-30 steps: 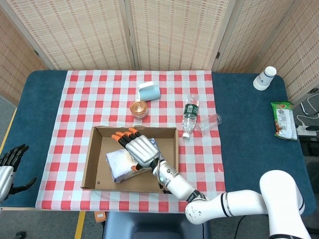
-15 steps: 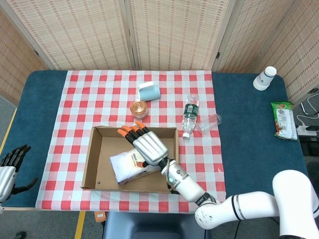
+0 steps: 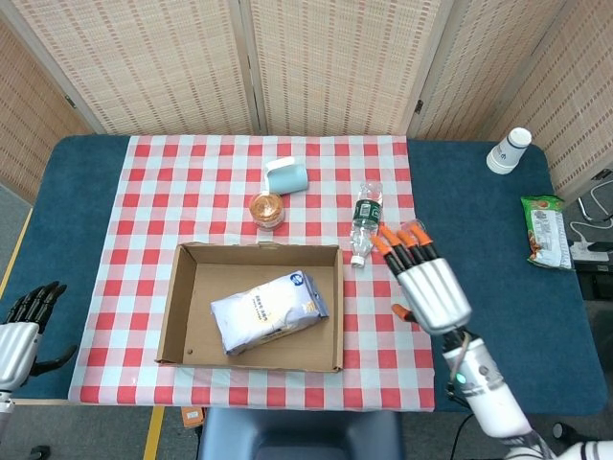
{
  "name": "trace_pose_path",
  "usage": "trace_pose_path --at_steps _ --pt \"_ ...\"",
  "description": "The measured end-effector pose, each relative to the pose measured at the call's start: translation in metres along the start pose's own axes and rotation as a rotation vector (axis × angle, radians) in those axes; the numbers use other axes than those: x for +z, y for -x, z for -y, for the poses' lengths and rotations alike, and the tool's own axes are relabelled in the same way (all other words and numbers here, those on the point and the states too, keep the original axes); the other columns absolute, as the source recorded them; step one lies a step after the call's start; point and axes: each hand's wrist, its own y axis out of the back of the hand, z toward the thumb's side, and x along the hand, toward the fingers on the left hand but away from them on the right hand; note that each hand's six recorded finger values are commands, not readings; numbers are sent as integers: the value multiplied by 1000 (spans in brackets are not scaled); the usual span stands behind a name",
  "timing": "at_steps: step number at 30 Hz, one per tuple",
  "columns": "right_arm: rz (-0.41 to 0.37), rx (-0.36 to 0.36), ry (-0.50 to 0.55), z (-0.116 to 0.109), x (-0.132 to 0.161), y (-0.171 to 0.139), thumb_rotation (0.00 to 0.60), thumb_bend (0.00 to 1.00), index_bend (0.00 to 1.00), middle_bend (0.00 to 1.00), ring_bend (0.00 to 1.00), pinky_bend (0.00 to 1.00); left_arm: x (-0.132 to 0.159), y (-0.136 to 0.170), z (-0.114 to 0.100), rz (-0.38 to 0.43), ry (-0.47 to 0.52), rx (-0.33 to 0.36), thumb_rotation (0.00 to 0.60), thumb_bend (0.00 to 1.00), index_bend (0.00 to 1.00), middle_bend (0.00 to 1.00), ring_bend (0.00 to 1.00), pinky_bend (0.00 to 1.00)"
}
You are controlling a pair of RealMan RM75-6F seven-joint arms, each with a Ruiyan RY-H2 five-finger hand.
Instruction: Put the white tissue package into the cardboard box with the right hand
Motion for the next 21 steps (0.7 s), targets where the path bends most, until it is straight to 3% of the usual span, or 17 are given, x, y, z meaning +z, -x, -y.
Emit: trace_pose_path --at_steps 6,11,17,21 --pt "60 -22 54 7 -53 -46 600 0 6 17 0 102 1 -1 6 -3 -17 -12 600 243 0 0 0 98" --pt "101 -13 -8 21 -90 -78 600 0 9 17 0 101 0 -1 6 -11 -22 -13 600 243 0 0 0 97" --pt "143 14 -73 52 -119 -102 600 0 9 17 0 89 3 -2 7 1 -21 -14 600 244 0 0 0 98" --pt "164 -2 -58 63 -127 -108 600 0 9 17 0 88 3 -3 9 0 -26 -19 600 243 0 0 0 98"
